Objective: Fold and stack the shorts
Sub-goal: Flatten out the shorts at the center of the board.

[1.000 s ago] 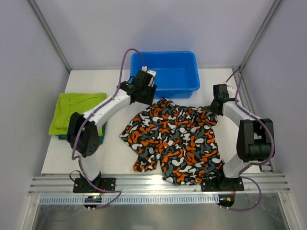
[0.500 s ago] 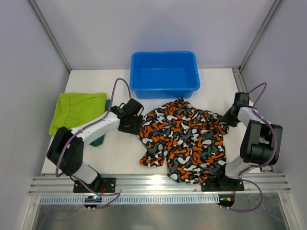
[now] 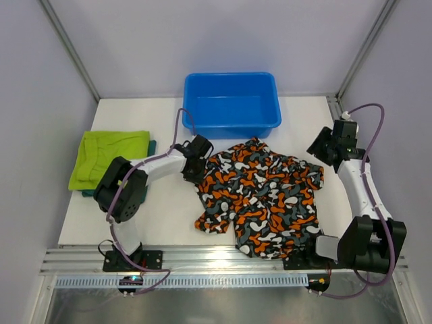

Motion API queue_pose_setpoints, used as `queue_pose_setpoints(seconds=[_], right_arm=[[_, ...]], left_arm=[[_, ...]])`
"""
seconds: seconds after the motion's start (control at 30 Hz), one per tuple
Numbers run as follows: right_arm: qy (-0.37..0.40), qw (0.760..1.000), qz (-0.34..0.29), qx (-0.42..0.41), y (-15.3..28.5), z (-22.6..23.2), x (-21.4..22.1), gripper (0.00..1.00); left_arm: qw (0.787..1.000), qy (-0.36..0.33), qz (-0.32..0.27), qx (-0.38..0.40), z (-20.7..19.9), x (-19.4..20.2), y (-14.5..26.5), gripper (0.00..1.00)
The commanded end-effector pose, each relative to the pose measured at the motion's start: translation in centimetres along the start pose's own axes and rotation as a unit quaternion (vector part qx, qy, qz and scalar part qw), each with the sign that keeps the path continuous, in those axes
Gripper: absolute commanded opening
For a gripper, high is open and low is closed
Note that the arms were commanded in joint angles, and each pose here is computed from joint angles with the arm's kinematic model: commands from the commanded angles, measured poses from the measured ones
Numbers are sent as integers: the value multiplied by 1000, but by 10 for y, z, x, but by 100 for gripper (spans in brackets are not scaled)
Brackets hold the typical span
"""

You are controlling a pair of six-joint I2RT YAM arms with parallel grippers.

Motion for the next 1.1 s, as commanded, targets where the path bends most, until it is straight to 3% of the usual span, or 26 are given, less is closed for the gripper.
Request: queue_pose_setpoints(seconds=[0.0,0.1,0.23,0.3,0.37,0.43,0.53,0.77,0.83,0.97,1.07], right_arm=[[41,997,1,-70,27,29,3,52],[92,986,24,-136,40,61,22,52],[115,973,35,-199,52,82,48,52],[115,970,30,-211,55,84,52,52],[114,972,32,-201,51,79,56,52],[118,973,38,-195,47,77,59,52],[123,973,42,-189,44,75,61,52],[118,971,46,-202,43,76,65,52],[120,971,45,-203,44,75,66,52],[117,970,46,-210,46,75,67,52],[117,970,45,-207,45,74,68,52]], left_arm=[[999,20,-32,-34,1,-21,4,2],[992,29,-73,-101,16,-30,46,0],[985,28,-129,-108,17,-59,107,0],[988,19,-117,-102,14,-63,107,0],[991,6,-76,-110,8,-60,80,1],[986,-11,-47,-160,5,-51,56,0],[984,-30,-57,-166,-9,-44,52,0],[962,-29,-74,-261,10,-51,96,0],[965,-20,-77,-251,12,-46,110,0],[974,-27,-57,-219,4,-44,94,14],[979,-48,-7,-200,-5,-46,58,26]])
Point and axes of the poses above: each gripper's point midway between its finger pads, its own y axis back along the fingers, its own z axis along the line the jaws close on, x = y × z, the point moved 8 cm from there along y, back along the fingers, and after that the axes turned 2 degrees about -y, right-handed, at the moved point
